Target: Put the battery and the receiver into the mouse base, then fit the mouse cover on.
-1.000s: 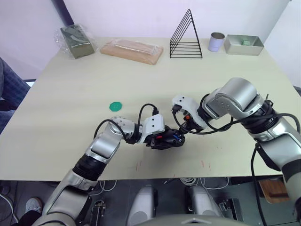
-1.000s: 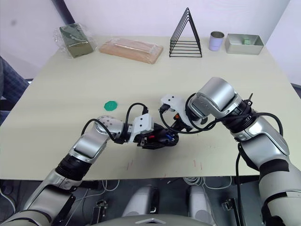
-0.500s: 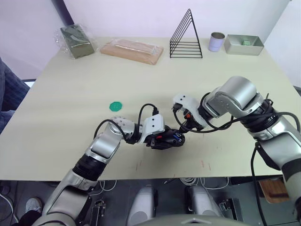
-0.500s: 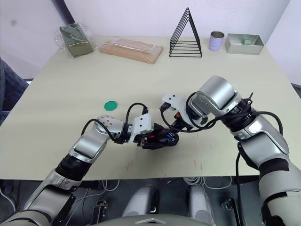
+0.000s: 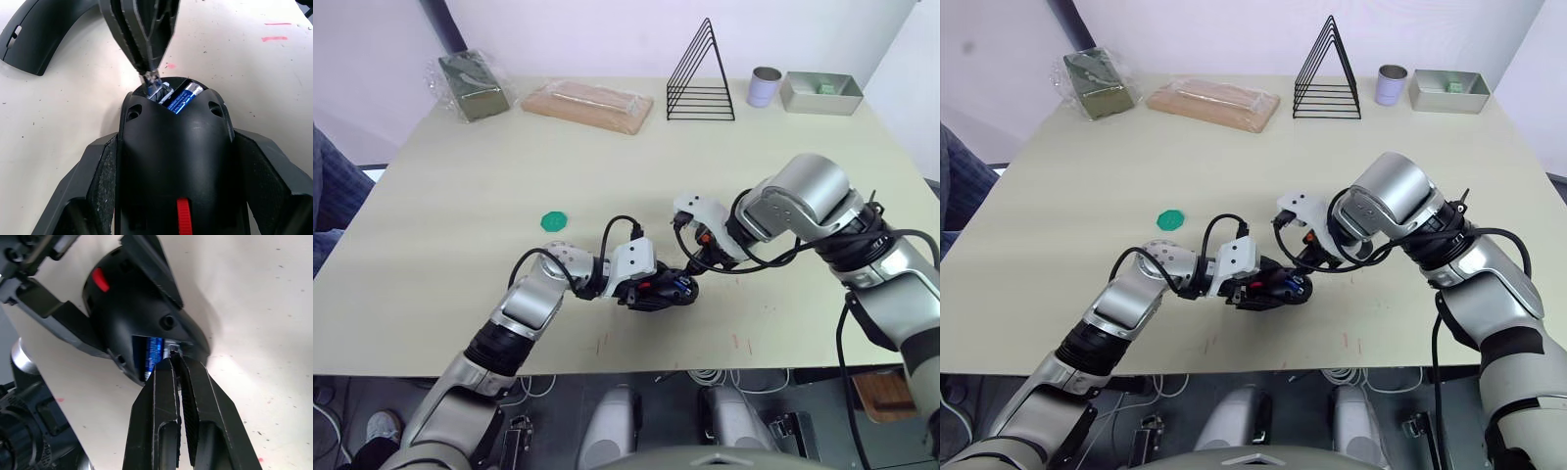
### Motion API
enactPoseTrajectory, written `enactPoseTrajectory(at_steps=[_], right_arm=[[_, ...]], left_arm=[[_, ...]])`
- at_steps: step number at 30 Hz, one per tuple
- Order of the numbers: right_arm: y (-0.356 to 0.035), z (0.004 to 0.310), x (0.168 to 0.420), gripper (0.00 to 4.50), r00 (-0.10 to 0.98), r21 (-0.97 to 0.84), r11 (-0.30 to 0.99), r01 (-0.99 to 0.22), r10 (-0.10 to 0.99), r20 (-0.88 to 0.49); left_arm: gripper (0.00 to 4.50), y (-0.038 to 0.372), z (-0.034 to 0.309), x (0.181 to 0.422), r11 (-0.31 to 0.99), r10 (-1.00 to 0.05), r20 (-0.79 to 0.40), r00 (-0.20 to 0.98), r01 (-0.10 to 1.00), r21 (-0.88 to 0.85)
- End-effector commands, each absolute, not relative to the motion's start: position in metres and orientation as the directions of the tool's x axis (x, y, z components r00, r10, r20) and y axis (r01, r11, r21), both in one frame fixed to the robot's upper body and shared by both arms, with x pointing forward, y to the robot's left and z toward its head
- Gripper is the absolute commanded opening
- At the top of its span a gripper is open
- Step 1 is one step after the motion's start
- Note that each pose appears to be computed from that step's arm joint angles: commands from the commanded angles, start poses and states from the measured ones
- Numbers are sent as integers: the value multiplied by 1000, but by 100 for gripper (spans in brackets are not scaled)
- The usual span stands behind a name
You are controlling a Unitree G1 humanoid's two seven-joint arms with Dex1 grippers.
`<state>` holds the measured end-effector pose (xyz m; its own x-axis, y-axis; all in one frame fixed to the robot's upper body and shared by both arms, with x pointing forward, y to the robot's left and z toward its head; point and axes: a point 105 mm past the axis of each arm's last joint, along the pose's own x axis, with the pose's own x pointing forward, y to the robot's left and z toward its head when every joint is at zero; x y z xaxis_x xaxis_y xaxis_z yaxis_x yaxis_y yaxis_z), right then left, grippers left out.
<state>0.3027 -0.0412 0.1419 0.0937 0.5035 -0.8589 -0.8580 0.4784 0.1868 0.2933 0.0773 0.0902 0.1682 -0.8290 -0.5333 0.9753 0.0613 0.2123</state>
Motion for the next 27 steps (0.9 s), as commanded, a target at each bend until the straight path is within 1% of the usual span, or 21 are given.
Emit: enactPoseTrajectory(at_steps=[1, 27], right_arm=[[-40, 151, 303, 0, 111, 175, 468, -866, 522, -846], [-44, 137, 303, 0, 118, 160, 492, -856, 488, -865]], left_arm=[[289, 81, 82, 291, 58, -807, -567, 164, 978, 201], [289, 81, 83, 292, 69, -808, -563, 174, 977, 204]])
